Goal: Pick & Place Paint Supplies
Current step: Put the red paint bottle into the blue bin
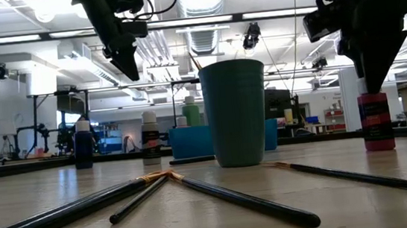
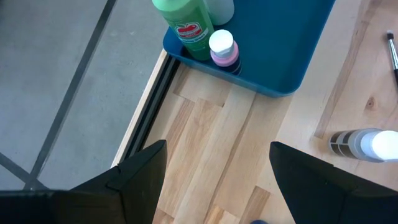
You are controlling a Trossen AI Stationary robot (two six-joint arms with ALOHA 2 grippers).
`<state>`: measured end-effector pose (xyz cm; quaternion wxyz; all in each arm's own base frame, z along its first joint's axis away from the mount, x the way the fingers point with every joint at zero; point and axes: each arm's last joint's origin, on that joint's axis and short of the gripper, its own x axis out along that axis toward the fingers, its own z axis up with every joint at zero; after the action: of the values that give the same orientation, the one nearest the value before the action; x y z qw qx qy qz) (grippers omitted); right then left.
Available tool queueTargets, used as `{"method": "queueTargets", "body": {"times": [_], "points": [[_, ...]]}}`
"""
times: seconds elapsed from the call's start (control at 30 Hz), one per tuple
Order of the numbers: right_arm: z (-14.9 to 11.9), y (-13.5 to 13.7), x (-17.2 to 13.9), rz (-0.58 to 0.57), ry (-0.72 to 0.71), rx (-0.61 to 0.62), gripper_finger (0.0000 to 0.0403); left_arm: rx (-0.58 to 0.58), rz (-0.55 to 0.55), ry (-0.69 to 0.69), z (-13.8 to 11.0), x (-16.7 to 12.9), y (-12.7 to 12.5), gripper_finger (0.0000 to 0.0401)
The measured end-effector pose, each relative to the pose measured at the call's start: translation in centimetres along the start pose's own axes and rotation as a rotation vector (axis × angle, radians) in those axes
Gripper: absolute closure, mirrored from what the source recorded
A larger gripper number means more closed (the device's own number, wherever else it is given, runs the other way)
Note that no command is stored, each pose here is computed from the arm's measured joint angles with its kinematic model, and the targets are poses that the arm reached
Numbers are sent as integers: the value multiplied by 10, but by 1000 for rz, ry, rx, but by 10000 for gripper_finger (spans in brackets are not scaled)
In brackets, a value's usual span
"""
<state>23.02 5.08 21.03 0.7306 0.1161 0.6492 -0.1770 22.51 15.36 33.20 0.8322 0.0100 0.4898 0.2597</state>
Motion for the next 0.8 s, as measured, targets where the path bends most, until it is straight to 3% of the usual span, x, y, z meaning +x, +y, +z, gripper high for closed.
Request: {"method": "queueTargets", "body": {"times": [0.07, 0.5, 0.8], "points": [[0, 0, 0, 0, -1, -1, 291, 0, 0, 1, 0, 1, 0, 112], [3, -2, -5, -8, 3, -22, 291, 2, -3, 12, -2, 3, -1, 112], [30, -31, -41, 2, -44, -16, 291, 2, -3, 11, -2, 3, -1, 112]]}}
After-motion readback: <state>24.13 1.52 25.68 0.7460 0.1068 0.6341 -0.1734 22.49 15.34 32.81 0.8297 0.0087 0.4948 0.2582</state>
